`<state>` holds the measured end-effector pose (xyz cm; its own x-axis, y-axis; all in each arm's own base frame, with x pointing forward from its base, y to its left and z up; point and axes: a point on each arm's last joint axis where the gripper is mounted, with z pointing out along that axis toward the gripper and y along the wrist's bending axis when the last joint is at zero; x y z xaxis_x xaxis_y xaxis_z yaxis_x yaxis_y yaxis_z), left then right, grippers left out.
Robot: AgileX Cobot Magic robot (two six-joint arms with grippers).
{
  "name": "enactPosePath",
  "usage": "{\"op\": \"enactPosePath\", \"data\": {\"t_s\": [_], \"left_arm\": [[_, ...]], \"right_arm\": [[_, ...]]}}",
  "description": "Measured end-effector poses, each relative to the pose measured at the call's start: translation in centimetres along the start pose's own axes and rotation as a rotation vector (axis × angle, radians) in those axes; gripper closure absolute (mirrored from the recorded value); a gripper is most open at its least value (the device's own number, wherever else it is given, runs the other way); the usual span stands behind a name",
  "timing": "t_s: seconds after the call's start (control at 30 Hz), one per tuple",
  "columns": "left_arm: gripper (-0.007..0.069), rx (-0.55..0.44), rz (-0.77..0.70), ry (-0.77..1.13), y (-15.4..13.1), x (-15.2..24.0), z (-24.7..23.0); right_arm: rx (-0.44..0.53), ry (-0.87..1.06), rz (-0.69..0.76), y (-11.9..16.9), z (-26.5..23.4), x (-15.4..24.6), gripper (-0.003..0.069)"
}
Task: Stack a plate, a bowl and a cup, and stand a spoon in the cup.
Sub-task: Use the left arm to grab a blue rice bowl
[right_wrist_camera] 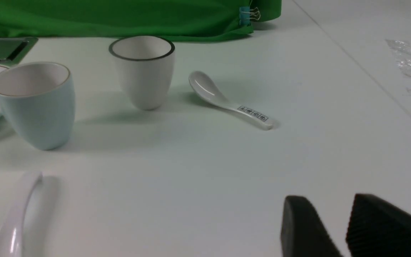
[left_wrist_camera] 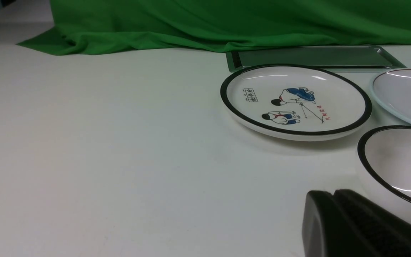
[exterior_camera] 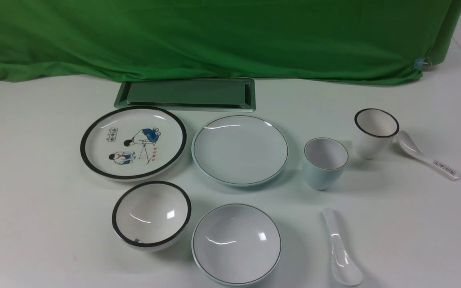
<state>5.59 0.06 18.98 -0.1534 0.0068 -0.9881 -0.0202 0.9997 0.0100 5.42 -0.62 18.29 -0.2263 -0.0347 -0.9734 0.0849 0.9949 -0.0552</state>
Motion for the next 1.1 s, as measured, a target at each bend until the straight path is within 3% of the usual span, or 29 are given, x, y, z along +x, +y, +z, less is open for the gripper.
{"op": "enactPosePath", "data": {"t_s": [0.57, 0.6, 0.67, 0.7, 0.73, 0.77, 0.8, 0.83, 0.93, 1.1], "left_arm": [[0.0653, 0.001, -0.024, -0.007, 0.0, -0.1, 0.0], [0.0653, 0.007, -0.078, -0.016, -0.1, -0.1, 0.0], [0.0653, 0.047, -0.384, -0.04, -0.3, -0.4, 0.0], [0.0653, 0.078, -0.621, -0.048, -0.5, -0.6, 0.0], [0.0653, 0.078, -0.621, -0.05, -0.5, -0.6, 0.0], [0.0653, 0.111, -0.868, -0.052, -0.7, -0.8, -0.1], [0.0653, 0.123, -0.953, -0.05, -0.8, -0.9, -0.1], [0.0653, 0.143, -1.106, -0.057, -0.8, -1.1, -0.1], [0.0653, 0.15, -1.199, -0.085, -0.6, -1.3, -0.1], [0.0653, 0.143, -1.23, -0.14, -0.3, -1.7, -0.2]], "right_arm": [[-0.002, 0.0, 0.04, 0.0, 0.0, 0.0, 0.0417], [-0.007, 0.001, 0.087, 0.1, 0.0, 0.0, 0.0417], [-0.027, 0.004, 0.318, 0.2, 0.0, 0.0, 0.0417], [-0.043, 0.01, 0.515, 0.4, 0.0, 0.0, 0.0417], [-0.05, 0.012, 0.564, 0.5, 0.0, 0.0, 0.0417], [-0.067, 0.022, 0.799, 0.6, 0.0, 0.0, 0.0417], [-0.068, 0.024, 0.849, 0.6, 0.0, -0.1, 0.0417], [-0.073, 0.032, 1.012, 0.7, 0.0, -0.1, 0.0417], [-0.072, 0.035, 1.097, 0.7, 0.0, -0.1, 0.0417], [-0.055, 0.027, 1.043, 0.5, 0.0, 0.0, 0.0417]]}}
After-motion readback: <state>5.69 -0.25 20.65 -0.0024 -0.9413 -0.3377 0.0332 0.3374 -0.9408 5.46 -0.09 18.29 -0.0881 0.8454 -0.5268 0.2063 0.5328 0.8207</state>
